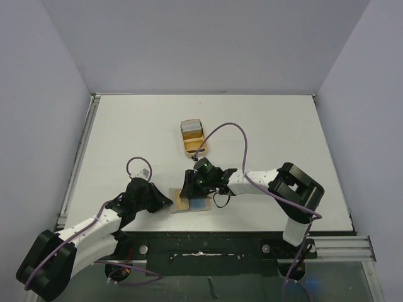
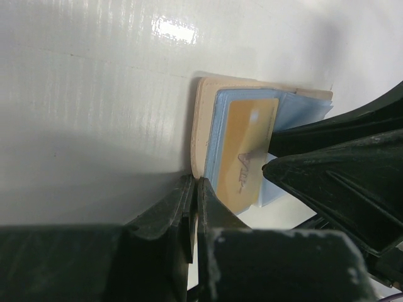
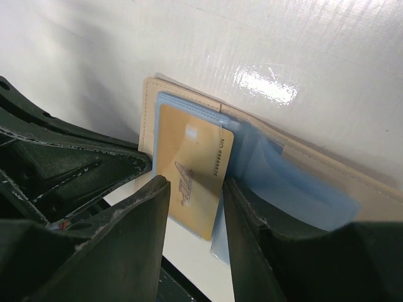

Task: Put the credit cards into the card holder
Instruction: Insert the credit card into the card holder, then move the storage box to the center of the board.

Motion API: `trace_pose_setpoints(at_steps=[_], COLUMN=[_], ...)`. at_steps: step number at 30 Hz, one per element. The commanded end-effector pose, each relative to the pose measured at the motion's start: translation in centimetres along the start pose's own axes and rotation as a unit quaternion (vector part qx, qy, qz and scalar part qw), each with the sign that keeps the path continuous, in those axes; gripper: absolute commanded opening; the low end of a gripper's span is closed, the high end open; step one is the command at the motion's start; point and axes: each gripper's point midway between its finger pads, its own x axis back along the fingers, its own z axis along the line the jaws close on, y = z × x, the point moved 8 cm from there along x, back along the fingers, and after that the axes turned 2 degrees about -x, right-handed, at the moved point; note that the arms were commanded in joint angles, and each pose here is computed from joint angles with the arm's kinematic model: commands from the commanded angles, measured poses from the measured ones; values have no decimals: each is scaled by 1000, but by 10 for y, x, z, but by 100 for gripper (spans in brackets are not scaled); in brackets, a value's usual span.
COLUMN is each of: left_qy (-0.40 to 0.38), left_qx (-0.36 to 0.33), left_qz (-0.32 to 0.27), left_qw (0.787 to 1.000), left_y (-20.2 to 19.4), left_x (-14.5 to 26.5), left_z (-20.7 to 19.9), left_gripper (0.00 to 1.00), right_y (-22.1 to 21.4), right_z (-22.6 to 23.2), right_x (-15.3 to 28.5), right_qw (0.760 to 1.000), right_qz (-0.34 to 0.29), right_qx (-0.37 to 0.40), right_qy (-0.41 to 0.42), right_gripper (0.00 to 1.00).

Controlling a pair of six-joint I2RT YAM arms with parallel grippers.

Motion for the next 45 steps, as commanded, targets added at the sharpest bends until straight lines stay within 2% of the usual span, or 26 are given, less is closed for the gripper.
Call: trace_pose_setpoints(at_steps=[1, 4, 9, 15, 20, 26, 30, 33, 39, 45], left_qy=[-31, -31, -26, -18, -27, -30, -34, -37, -39, -41], left_qx=[-15, -15, -17, -20, -21, -26, -26, -26, -28, -26], left_qz=[-7, -7, -7, -9, -11, -10, -8, -10, -7, -7], left_qw=[999, 999, 999, 1000, 999, 999, 999, 999, 999, 999], left_y=[5, 5, 5, 4, 5, 8, 7, 7, 6, 4], left_x=[-1, -1, 0, 0, 1, 3, 5, 6, 6, 6], left_z=[-12, -12, -11, -8, -11, -16, -17, -18, -17, -15], left_gripper=[0, 0, 0, 0, 0, 0, 0, 0, 1, 1], right_y=[5, 5, 10, 6, 18, 62, 109, 150, 217, 244], right_z=[29, 28, 4, -19, -10, 6, -9, -25, -51, -57], right_x=[5, 5, 14, 23, 37, 75, 95, 104, 119, 96], right_qw=[998, 997, 999, 996, 994, 977, 970, 957, 938, 950], right_qz=[-3, -4, -22, -33, -42, -88, -154, -197, -228, -211], right_qx=[17, 15, 19, 15, 76, 189, 152, 166, 213, 188], right_qy=[67, 69, -25, -79, -66, -48, -109, -137, -150, -135], right_gripper=[40, 39, 39, 40, 39, 40, 40, 41, 42, 40])
